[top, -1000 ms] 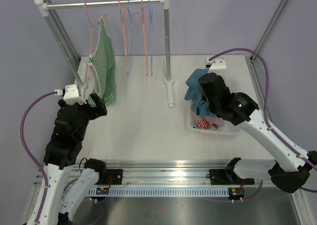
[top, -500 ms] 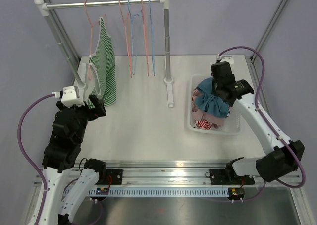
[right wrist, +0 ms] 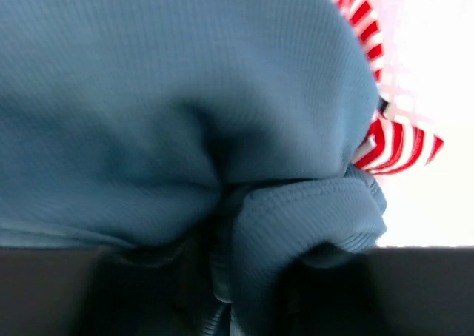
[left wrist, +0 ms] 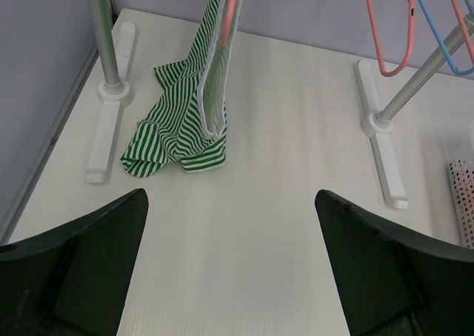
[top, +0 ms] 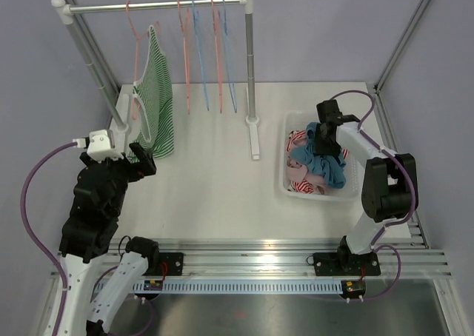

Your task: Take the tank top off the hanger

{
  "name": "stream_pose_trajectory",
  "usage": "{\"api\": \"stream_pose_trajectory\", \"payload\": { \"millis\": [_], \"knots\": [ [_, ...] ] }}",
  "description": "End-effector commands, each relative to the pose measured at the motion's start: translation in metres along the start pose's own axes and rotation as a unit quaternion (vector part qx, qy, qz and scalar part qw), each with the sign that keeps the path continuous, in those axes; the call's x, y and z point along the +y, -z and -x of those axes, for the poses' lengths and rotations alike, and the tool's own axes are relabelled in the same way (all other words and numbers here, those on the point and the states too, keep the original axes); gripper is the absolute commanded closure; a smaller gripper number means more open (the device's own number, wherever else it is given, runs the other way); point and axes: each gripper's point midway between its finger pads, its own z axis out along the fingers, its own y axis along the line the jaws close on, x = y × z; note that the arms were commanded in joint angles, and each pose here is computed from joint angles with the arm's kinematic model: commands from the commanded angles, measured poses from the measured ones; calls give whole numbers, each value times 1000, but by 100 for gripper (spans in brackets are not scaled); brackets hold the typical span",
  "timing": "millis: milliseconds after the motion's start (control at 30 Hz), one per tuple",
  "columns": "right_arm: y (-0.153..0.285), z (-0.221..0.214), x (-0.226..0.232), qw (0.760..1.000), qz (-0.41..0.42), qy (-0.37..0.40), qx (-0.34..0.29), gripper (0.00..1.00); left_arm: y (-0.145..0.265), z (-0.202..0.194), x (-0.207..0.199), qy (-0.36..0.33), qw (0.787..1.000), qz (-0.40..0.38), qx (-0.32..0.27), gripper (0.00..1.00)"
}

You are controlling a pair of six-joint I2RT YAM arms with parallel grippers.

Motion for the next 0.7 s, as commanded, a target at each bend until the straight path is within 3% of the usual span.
{"api": "stream_pose_trajectory", "payload": {
  "millis": [0, 200, 233, 333, 400, 533, 667],
  "knots": [
    [13, -7, 8, 1000, 22, -13, 12, 47, 19, 46, 0, 16, 998, 3, -55, 1],
    [77, 37, -10, 998, 0, -22, -59, 24, 35, 96, -13, 16, 998, -18, -58, 1],
    [85, 43, -10, 997, 0, -22, -69, 16, 35, 101, -13, 15, 998, -14, -57, 1],
    [117, 58, -16, 994, 5, -24, -102, 13, 30, 120, -15, 3, 998, -3, -55, 1],
    [147, 69, -20, 990, 15, -21, -136, 2, 22, 132, -18, -9, 998, 0, -57, 1],
    [178, 75, -19, 984, 44, -7, -171, 0, 3, 149, -23, -27, 998, 13, -52, 1],
    [223, 65, 5, 964, 158, 5, -211, 1, -26, 160, -30, -51, 998, 26, -32, 1]
  ]
}}
